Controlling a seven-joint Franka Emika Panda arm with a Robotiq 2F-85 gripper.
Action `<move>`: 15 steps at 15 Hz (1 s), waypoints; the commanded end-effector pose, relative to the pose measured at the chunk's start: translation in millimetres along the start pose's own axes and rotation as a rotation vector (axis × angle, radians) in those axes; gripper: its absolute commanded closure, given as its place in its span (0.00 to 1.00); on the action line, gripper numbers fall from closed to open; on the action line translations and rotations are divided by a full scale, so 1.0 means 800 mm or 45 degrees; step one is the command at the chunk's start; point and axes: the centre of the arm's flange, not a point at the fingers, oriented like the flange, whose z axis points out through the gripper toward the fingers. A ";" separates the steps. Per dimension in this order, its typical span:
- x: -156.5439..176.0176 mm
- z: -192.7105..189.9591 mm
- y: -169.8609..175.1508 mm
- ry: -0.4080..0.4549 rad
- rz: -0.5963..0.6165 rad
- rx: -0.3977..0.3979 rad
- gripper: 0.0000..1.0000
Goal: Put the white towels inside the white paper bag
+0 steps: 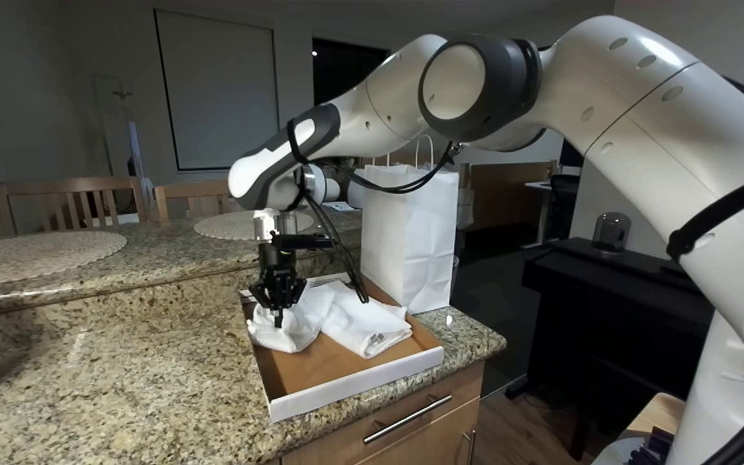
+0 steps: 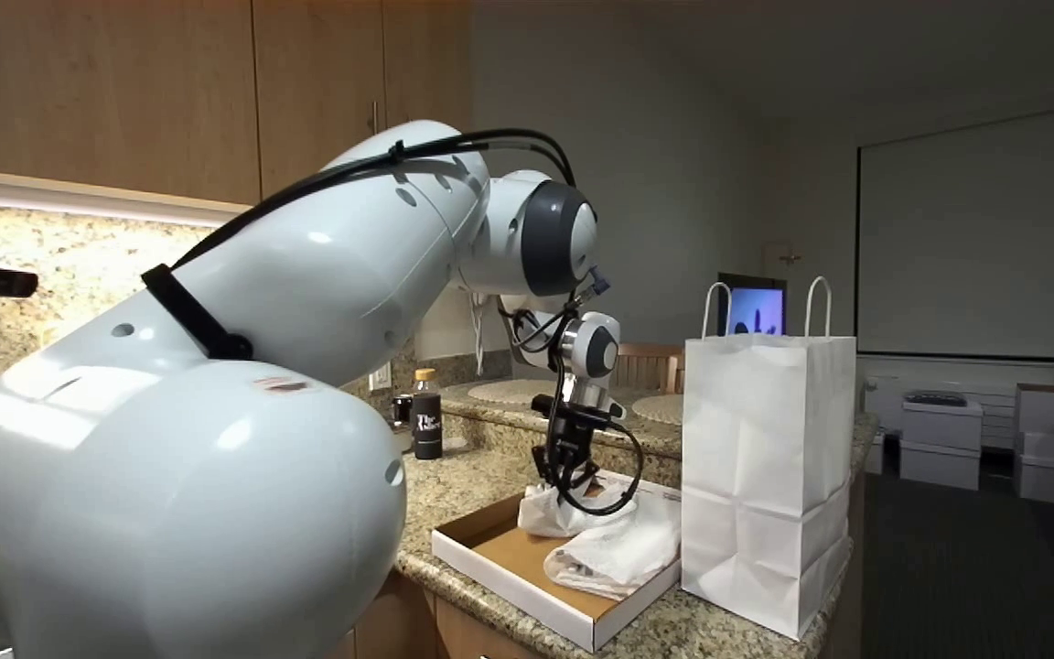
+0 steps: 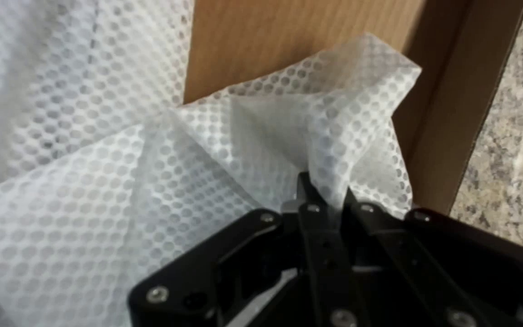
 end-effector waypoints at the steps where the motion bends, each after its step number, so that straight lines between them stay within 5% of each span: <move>1: -0.066 -0.057 -0.010 0.066 -0.152 0.016 0.91; 6: -0.117 -0.142 -0.047 0.168 -0.257 -0.076 0.91; 15: -0.218 -0.341 -0.114 0.394 -0.116 -0.365 0.92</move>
